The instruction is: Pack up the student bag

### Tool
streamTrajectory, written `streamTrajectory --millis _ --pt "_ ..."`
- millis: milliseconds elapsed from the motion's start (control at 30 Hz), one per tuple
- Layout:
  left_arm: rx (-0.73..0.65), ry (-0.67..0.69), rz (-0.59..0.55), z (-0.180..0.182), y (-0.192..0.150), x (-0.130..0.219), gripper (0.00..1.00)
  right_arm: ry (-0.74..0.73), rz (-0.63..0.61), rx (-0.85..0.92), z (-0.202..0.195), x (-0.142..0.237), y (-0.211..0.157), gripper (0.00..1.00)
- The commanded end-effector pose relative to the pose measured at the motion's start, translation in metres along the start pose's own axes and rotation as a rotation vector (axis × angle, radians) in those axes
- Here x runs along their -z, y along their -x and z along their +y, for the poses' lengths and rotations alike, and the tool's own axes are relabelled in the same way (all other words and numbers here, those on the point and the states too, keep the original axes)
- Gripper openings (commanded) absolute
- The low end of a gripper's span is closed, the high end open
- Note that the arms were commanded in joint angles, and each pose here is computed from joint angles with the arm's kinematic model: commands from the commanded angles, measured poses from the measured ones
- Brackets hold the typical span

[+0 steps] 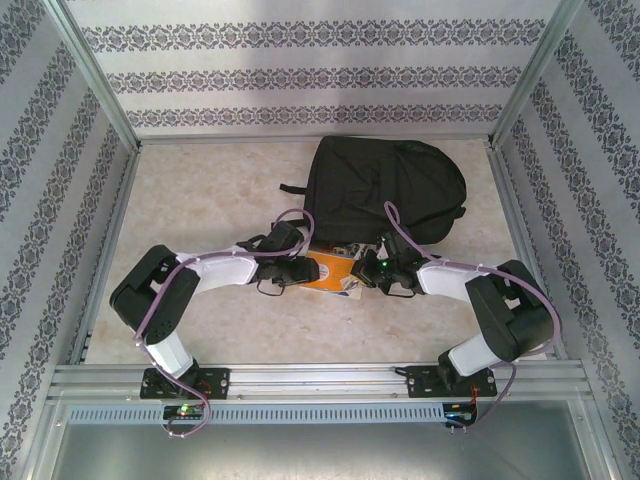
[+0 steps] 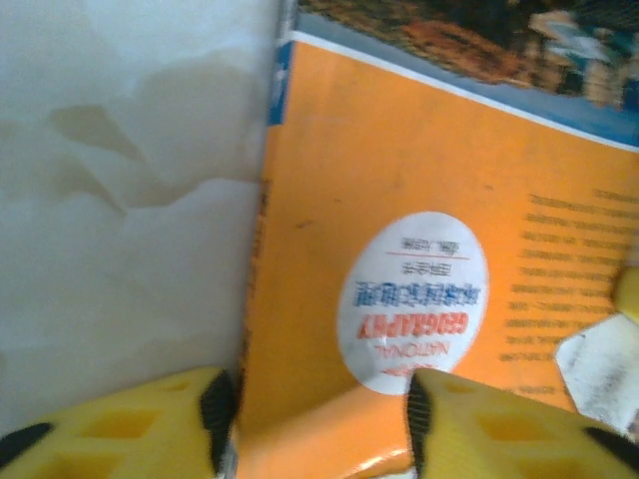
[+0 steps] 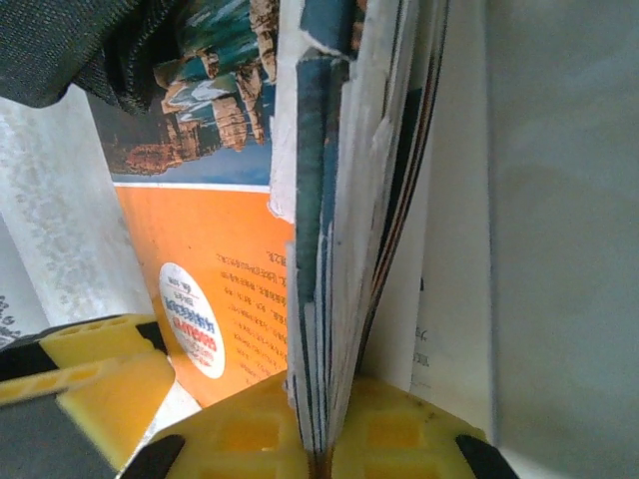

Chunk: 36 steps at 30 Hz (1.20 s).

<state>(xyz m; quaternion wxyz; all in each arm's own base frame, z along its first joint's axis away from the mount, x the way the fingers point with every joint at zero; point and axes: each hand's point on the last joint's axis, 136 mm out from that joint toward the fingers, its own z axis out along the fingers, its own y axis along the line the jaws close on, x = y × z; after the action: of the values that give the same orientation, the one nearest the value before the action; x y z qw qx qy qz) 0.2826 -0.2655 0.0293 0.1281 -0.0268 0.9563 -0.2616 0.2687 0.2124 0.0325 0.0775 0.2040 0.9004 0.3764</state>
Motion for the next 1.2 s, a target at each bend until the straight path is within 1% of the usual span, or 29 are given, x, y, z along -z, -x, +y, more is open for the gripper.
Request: streamTrajectory --millis 0,133,300,400,633,800,967,1167 --pt "0.015 -0.044 0.013 0.0 -0.015 0.008 0.61 0.068 0.039 -0.003 0.013 0.003 -0.012 0.04" --pt "0.082 -0.068 -0.04 0.013 -0.008 0.039 0.68 0.153 0.055 -0.007 0.043 0.014 -0.02 0.05" --pt "0.2 -0.161 -0.098 0.017 -0.001 0.065 0.7 0.191 0.038 0.032 0.076 0.03 -0.032 0.05" --pt "0.259 -0.209 -0.124 0.016 0.002 0.073 0.72 0.223 0.035 0.036 0.093 0.035 -0.038 0.05" --pt "0.398 -0.245 -0.153 0.026 0.0 0.083 0.73 0.281 0.009 0.023 0.12 0.043 -0.051 0.05" --pt "0.473 -0.278 -0.172 0.028 -0.002 0.085 0.72 0.3 -0.001 -0.013 0.121 0.043 -0.055 0.04" --pt "0.541 -0.311 -0.159 0.031 -0.007 0.078 0.69 0.334 -0.012 -0.038 0.126 0.041 -0.066 0.03" --pt "0.623 -0.378 -0.159 0.031 -0.007 0.069 0.61 0.343 -0.015 -0.041 0.129 0.032 -0.077 0.01"
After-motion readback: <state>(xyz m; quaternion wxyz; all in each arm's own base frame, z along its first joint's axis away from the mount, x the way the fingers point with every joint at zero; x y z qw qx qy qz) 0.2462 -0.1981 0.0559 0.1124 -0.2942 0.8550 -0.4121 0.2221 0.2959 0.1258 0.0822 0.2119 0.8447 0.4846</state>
